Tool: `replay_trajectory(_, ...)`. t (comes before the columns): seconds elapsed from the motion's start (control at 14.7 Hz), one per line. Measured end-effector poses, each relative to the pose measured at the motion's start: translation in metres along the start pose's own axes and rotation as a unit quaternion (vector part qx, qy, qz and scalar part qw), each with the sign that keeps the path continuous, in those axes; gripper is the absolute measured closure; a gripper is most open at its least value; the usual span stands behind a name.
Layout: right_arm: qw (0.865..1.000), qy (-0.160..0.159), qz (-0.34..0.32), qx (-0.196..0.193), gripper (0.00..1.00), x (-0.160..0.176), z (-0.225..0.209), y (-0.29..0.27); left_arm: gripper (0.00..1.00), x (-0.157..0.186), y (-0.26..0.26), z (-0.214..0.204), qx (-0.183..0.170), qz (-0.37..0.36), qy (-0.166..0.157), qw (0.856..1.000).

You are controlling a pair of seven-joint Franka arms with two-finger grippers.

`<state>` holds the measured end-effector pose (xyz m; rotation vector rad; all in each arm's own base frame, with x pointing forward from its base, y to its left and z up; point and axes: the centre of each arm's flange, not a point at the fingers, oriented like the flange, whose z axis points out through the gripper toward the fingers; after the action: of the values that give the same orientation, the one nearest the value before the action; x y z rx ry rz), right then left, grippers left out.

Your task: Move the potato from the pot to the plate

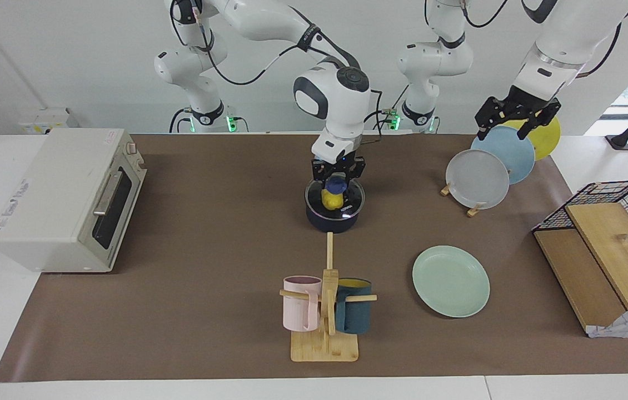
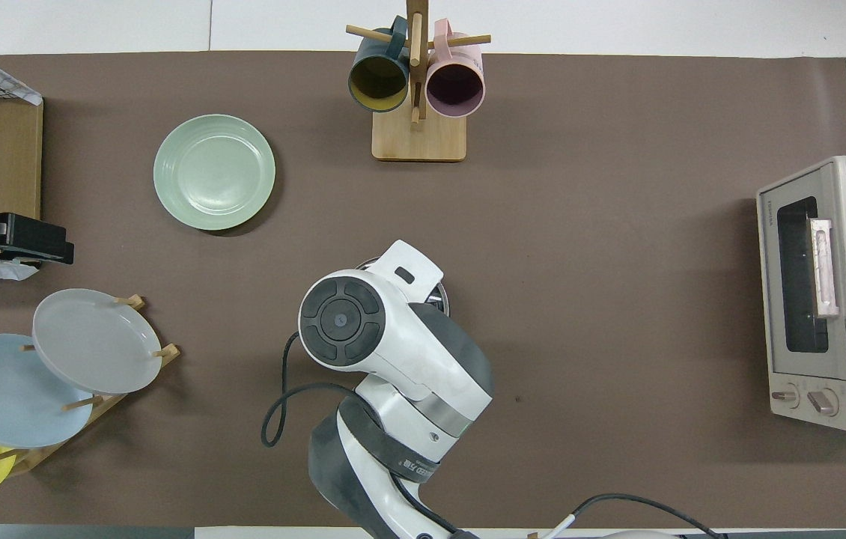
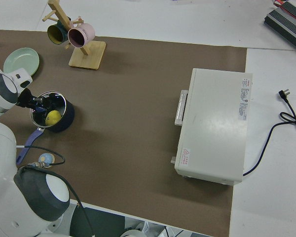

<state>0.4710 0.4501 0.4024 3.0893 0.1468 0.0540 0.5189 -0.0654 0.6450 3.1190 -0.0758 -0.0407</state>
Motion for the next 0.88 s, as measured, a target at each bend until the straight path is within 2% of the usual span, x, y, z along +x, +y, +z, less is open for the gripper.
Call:
replay_trajectory(0.2, 1.000, 0.001, -0.003, 0.000, 0.35, 0.001, -0.001, 0.001, 0.00, 0.000, 0.002, 0.000, 0.000, 0.002, 0.000, 1.000)
replay_trajectory(0.41, 1.000, 0.011, -0.008, 0.007, 0.35, 0.012, -0.020, 0.018, 0.00, -0.001, 0.011, 0.000, 0.000, 0.010, 0.000, 1.000)
replay_trajectory(0.61, 0.999, 0.023, -0.019, 0.011, 0.35, 0.040, -0.042, 0.069, 0.00, -0.002, 0.021, 0.001, 0.001, 0.020, -0.001, 1.000)
replay_trajectory(0.88, 0.998, 0.023, -0.058, 0.005, 0.35, 0.081, -0.039, 0.152, 0.00, -0.006, 0.046, 0.010, 0.002, 0.028, -0.010, 1.000)
